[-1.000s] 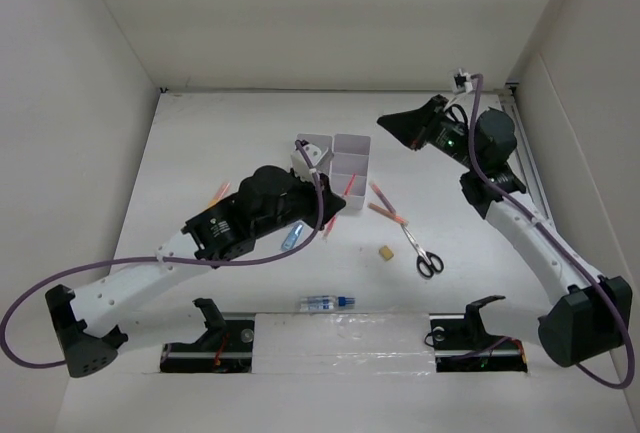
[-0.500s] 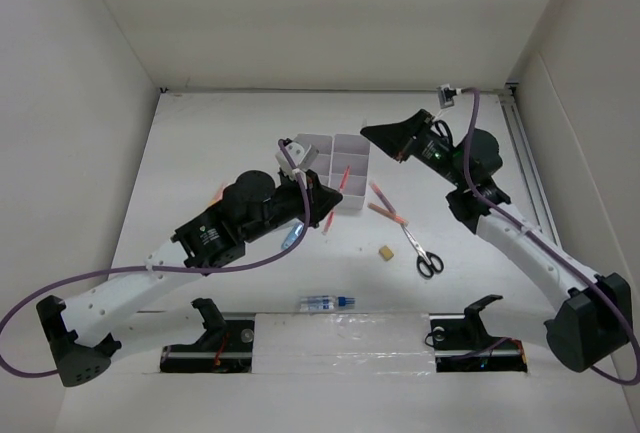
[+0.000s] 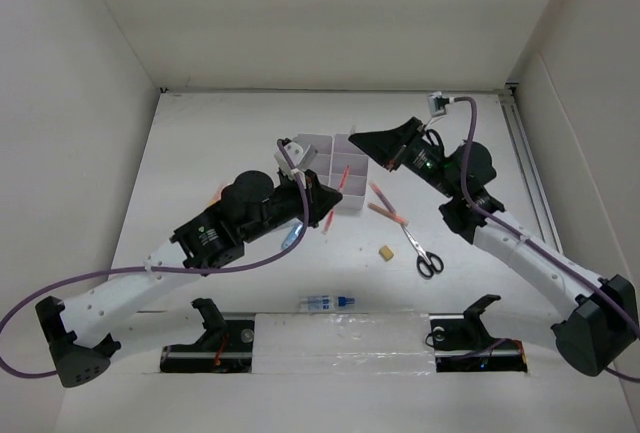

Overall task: Sort the stationery into containers
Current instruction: Close the pen cap on the pen.

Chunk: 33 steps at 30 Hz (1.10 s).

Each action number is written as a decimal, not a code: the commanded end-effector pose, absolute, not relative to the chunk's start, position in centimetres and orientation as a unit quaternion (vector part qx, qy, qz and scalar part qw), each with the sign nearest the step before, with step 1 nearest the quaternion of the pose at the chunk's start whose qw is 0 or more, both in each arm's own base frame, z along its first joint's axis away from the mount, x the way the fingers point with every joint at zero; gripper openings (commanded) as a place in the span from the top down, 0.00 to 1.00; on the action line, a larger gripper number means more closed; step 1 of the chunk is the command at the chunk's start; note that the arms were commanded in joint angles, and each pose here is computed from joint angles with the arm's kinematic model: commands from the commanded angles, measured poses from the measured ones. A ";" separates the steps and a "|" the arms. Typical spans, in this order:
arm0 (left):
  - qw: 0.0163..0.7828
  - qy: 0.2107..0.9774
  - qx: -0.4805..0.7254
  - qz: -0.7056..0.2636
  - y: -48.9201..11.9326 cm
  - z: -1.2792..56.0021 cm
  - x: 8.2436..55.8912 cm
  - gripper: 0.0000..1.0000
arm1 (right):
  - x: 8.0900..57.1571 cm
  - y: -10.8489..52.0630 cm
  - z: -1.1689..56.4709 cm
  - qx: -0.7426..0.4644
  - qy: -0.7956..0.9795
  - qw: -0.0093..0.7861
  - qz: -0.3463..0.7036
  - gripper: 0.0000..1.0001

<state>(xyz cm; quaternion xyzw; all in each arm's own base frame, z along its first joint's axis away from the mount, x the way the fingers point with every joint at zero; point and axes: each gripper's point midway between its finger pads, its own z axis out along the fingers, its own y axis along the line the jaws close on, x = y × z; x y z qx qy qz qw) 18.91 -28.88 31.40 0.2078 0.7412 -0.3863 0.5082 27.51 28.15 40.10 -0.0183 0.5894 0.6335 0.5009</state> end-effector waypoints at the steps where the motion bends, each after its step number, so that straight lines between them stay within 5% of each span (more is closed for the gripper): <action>1: 0.533 0.716 0.204 -0.402 -28.6 33.4 18.8 1.00 | 26.8 28.9 40.8 -0.026 0.573 0.504 0.646 1.00; 33: 0.539 0.733 0.190 -0.370 -27.9 33.0 19.8 1.00 | 25.0 29.4 39.2 -0.047 0.579 0.499 0.643 1.00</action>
